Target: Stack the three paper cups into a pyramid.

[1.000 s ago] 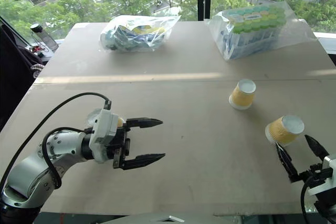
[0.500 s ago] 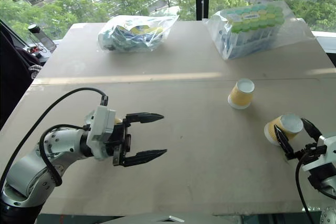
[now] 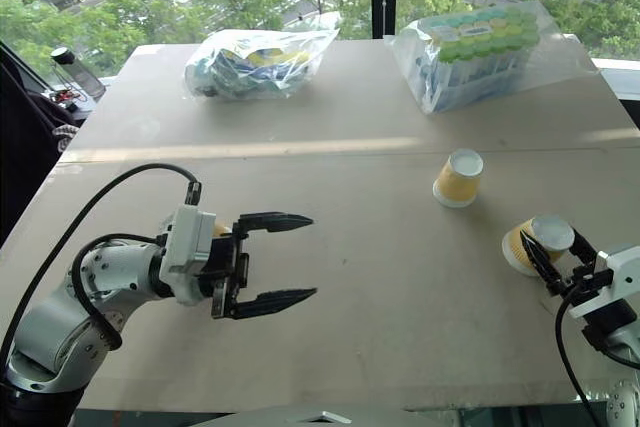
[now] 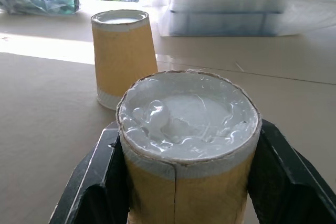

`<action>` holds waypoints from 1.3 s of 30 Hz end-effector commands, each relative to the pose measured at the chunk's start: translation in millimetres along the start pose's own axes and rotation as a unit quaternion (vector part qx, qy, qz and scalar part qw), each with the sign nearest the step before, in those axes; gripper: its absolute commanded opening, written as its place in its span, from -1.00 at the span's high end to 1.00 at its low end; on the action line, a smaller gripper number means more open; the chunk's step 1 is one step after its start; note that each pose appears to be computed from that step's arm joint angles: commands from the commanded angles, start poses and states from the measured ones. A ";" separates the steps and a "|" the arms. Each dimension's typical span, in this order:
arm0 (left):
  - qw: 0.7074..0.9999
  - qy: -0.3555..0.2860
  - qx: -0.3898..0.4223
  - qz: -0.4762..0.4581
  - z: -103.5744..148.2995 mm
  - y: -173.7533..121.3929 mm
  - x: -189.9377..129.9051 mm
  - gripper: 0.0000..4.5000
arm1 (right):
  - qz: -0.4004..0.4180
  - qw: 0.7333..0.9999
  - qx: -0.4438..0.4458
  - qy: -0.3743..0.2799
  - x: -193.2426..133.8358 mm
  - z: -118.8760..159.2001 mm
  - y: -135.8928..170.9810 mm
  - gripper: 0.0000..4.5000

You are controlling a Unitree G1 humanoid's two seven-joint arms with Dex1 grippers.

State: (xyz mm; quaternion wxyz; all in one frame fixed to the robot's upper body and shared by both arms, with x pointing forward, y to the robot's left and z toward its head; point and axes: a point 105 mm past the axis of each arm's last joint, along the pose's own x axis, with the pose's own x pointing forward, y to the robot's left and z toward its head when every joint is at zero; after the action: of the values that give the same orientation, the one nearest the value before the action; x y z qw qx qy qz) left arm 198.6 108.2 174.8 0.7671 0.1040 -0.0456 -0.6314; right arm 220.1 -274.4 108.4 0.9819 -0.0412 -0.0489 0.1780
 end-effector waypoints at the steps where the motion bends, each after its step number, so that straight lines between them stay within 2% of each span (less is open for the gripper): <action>1: 0.997 -0.040 -0.018 0.070 5.0 0.6 -6.4 -1.00 | 0.066 0.998 -0.019 -0.014 5.0 16.1 25.0 -0.04; 6: 0.980 -0.044 -0.029 0.194 -1.9 -2.6 -12.6 -1.00 | 0.175 0.984 0.004 -0.022 38.8 26.7 82.4 -0.04; 9: 0.965 -0.015 -0.047 0.256 -11.5 -11.2 -14.2 -1.00 | 0.218 0.976 -0.001 -0.016 73.4 28.9 112.3 -0.04; 12: 0.952 -0.010 -0.065 0.298 -13.0 -15.9 -17.4 -1.00 | 0.249 0.968 -0.004 -0.011 101.2 32.3 133.7 -0.04; 16: 0.926 0.041 -0.058 0.370 -27.7 -10.1 -36.6 -1.00 | 0.276 0.960 -0.039 -0.010 160.6 41.1 166.0 -0.04; 18: 0.909 0.040 -0.054 0.411 -29.2 0.7 -48.0 -1.00 | 0.276 0.960 -0.040 0.024 179.6 39.5 176.7 -0.04; 23: 0.899 0.036 -0.048 0.434 -30.0 13.1 -53.3 -1.00 | 0.288 0.957 -0.027 0.013 214.7 55.8 201.9 -0.04; 28: 0.902 0.036 -0.046 0.427 -31.3 16.6 -51.2 -1.00 | 0.304 0.952 -0.030 0.021 224.5 50.7 214.4 -0.04; 33: 0.904 0.034 -0.045 0.423 -32.3 20.2 -49.9 -1.00 | 0.305 0.952 -0.008 0.011 228.9 51.8 220.9 -0.95; 36: 0.908 0.033 -0.045 0.415 -32.4 20.2 -47.7 -1.00 | 0.297 0.955 -0.003 0.003 226.9 53.7 216.2 -0.95; 39: 0.919 0.031 -0.045 0.391 -31.9 17.4 -42.6 -1.00 | 0.282 0.959 -0.010 -0.002 209.8 54.4 196.0 -0.95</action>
State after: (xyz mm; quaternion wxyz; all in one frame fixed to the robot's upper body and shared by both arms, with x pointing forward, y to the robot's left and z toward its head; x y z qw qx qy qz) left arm 215.7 160.9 144.6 0.9637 0.0557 -0.0177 -0.2604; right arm 347.8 -1.0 143.2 0.8893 -0.0658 -0.0081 0.4526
